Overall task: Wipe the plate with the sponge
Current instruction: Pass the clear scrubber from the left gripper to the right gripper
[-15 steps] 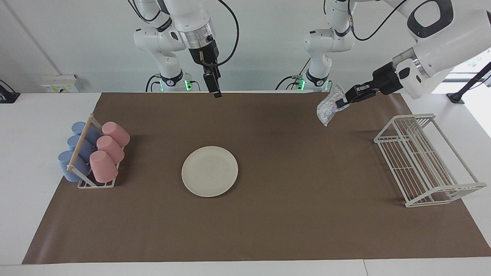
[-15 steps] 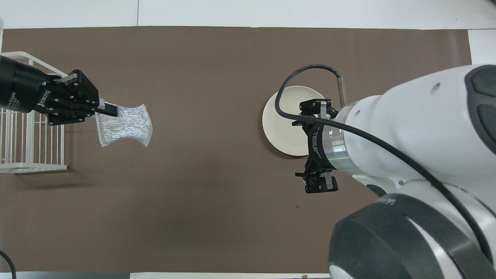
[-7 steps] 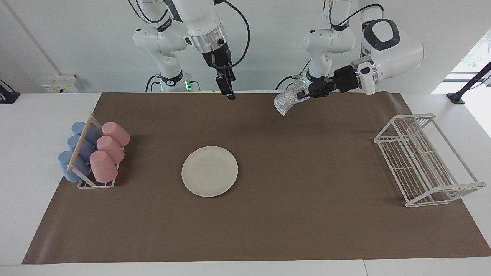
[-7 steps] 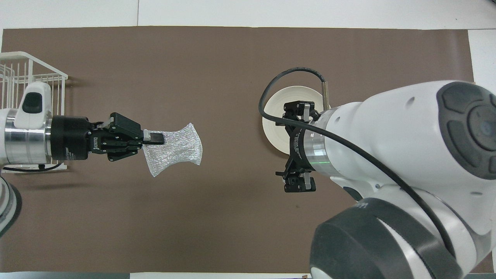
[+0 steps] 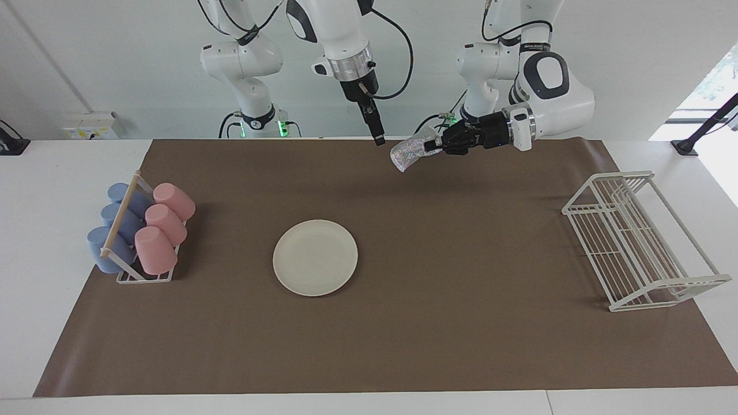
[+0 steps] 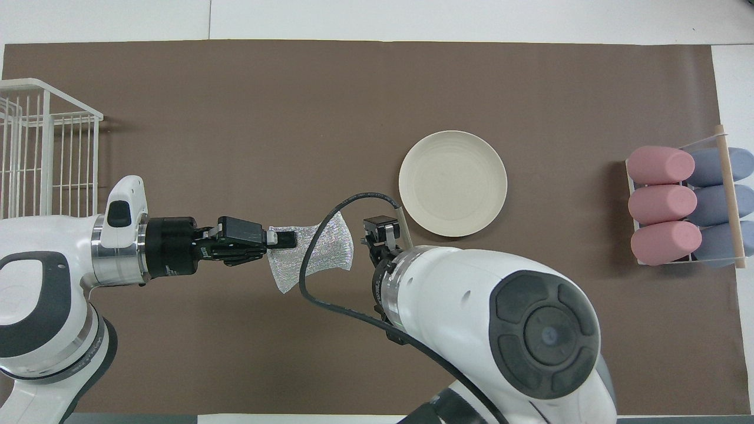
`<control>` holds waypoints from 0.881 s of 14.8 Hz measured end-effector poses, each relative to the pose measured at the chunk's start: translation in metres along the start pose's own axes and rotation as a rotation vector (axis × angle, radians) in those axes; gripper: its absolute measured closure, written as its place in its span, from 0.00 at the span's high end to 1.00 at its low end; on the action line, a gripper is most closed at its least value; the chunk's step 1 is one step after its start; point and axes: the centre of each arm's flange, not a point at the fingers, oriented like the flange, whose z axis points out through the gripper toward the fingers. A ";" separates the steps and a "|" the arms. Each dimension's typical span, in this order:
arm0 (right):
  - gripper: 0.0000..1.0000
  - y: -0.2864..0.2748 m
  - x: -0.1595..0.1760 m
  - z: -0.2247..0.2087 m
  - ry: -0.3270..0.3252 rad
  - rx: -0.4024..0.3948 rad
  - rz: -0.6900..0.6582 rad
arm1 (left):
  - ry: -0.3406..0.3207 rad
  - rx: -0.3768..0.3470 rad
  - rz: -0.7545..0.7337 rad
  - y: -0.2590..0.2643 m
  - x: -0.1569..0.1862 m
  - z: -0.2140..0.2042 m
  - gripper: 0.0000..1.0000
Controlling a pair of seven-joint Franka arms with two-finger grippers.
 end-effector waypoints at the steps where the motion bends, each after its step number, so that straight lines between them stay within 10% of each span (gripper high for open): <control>1: 1.00 -0.002 0.000 0.003 -0.006 0.009 -0.008 | -0.007 -0.004 0.011 -0.003 0.000 0.002 0.05; 13: 1.00 -0.009 -0.030 0.041 -0.093 0.088 -0.034 | -0.053 -0.010 0.056 -0.019 -0.005 0.017 0.05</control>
